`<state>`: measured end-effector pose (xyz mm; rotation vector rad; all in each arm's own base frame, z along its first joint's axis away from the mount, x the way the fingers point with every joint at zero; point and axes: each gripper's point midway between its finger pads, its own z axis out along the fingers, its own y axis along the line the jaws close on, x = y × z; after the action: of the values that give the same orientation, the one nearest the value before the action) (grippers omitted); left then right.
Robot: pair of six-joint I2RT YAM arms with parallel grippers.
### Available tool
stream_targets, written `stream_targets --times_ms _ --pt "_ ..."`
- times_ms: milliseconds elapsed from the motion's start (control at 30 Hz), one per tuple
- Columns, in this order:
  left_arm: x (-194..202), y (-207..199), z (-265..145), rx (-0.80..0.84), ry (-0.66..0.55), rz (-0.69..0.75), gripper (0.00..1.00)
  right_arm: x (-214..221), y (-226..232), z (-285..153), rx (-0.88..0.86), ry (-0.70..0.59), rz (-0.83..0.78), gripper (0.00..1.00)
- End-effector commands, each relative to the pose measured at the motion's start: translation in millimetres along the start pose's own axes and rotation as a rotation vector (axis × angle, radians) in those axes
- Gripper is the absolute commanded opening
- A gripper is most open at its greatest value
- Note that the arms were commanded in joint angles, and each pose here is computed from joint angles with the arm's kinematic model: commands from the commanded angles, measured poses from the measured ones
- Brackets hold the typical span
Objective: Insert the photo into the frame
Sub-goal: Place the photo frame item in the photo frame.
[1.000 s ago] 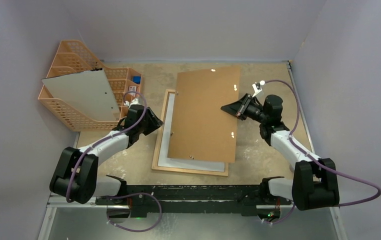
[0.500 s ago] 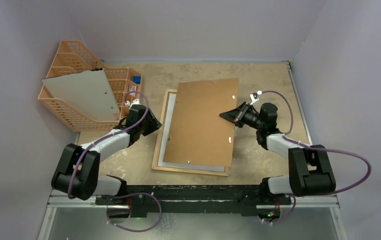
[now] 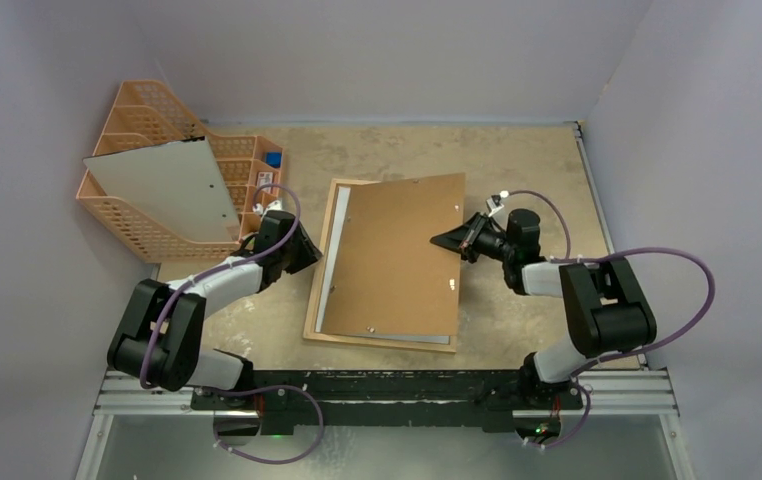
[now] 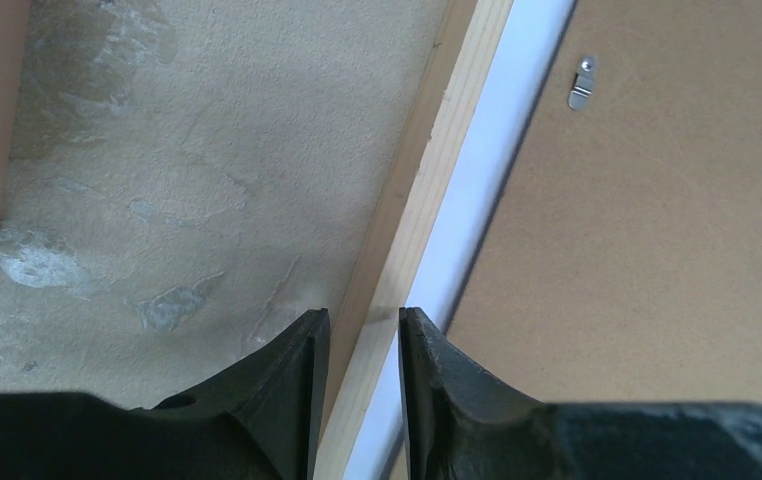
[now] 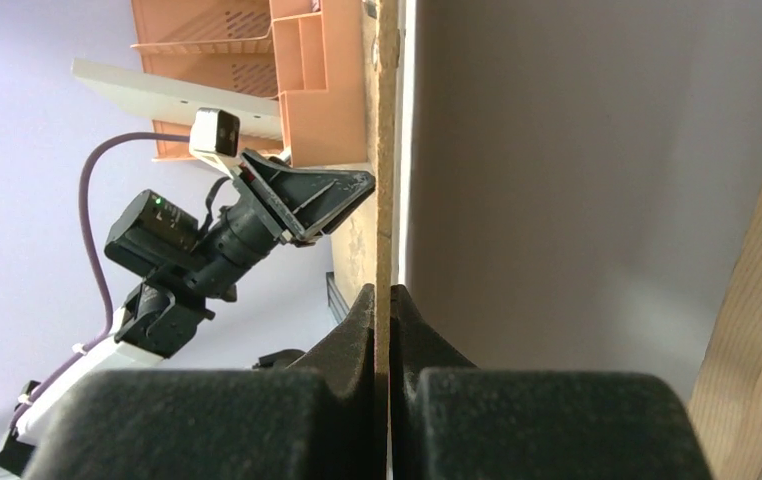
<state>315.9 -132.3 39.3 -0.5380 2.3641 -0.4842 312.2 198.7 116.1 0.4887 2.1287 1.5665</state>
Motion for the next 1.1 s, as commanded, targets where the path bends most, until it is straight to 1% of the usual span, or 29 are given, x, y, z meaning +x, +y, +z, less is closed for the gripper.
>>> stream_targets --times_ms 0,433,767,800,933,1067 --pt "-6 -9 1 0.038 -0.011 0.016 0.33 -1 32 6 -0.114 0.031 -0.050 0.00" --pt "-4 -8 1 0.039 -0.011 0.016 0.31 7 30 30 -0.145 0.092 -0.034 0.00" --pt "0 -11 1 0.058 0.007 0.015 0.30 11 8 38 -0.075 0.114 -0.047 0.00" --pt "0 -11 1 0.057 0.007 0.014 0.30 11 5 39 -0.063 0.115 -0.052 0.01" --pt "-2 -11 1 0.057 0.003 0.015 0.30 11 -6 43 0.011 0.120 -0.063 0.20" --pt "-3 -12 1 0.059 0.000 0.016 0.30 9 -12 45 0.062 0.118 -0.083 0.35"
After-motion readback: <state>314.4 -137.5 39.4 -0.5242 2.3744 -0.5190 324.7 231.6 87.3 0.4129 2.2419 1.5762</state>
